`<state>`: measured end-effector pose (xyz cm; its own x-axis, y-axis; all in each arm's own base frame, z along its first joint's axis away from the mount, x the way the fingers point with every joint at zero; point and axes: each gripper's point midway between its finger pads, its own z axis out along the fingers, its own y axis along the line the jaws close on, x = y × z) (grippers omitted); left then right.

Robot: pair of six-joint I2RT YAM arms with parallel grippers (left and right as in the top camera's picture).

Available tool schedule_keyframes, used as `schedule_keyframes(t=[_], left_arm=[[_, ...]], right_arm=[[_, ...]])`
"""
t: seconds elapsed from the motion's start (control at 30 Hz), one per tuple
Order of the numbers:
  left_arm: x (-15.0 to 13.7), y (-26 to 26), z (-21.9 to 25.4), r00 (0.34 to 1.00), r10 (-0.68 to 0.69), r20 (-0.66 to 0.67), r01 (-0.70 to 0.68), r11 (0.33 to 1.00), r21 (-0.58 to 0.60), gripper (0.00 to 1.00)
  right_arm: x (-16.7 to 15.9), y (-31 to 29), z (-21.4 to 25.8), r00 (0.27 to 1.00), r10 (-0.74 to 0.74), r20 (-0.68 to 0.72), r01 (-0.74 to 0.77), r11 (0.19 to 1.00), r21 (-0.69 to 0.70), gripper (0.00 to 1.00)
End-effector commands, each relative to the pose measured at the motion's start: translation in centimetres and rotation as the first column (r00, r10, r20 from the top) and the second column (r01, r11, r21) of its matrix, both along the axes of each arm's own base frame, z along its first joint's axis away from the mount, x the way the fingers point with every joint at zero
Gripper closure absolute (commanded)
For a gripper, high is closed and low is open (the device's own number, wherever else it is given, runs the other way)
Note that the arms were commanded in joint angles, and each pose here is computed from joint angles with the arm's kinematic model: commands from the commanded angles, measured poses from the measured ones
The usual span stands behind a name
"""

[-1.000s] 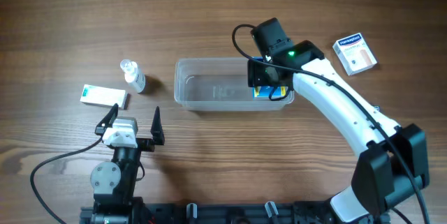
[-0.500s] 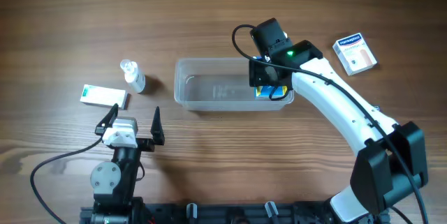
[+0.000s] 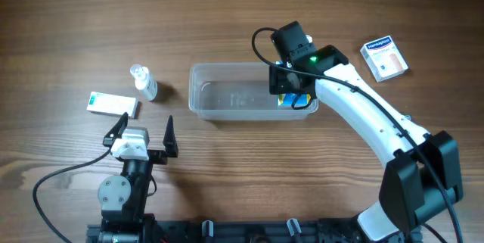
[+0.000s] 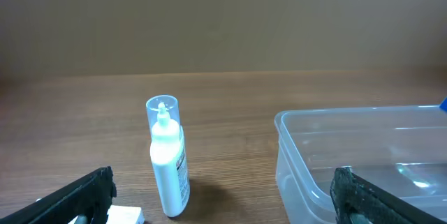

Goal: Pack container
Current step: 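Carry the VapoDrops box left and lower it into the container, then release the box and move the right gripper to the Hansaplast box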

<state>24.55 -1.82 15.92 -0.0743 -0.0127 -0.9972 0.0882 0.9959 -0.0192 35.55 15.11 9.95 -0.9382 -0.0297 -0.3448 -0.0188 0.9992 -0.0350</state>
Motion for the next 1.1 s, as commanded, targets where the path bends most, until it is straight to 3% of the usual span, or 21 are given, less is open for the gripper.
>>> schedule_keyframes(t=[0.0,0.1,0.37,0.63,0.83,1.07], left_arm=[[0.0,-0.3,-0.2,1.000,-0.018,0.003,0.018,1.000,0.021,0.00],[0.0,-0.3,-0.2,1.000,-0.018,0.003,0.018,1.000,0.021,0.00],[0.0,-0.3,-0.2,1.000,-0.018,0.003,0.018,1.000,0.021,0.00],[0.0,-0.3,-0.2,1.000,-0.018,0.003,0.018,1.000,0.021,0.00],[0.0,-0.3,-0.2,1.000,-0.018,0.003,0.018,1.000,0.021,0.00],[0.0,-0.3,-0.2,1.000,-0.018,0.003,0.018,1.000,0.021,0.00]], right_arm=[[-0.1,-0.4,-0.7,1.000,-0.018,-0.005,0.018,1.000,-0.025,0.07],[-0.2,-0.4,-0.7,1.000,-0.017,-0.008,0.017,0.999,-0.027,0.01],[0.1,-0.8,-0.3,1.000,-0.017,0.001,0.017,1.000,-0.025,0.02],[0.9,-4.8,4.7,0.996,-0.007,0.093,0.006,1.000,0.007,0.00],[2.1,-12.4,9.1,0.971,-0.099,0.220,0.104,0.995,-0.011,0.00],[4.2,-22.6,8.8,0.952,-0.155,0.263,0.192,0.974,-0.120,0.00]])
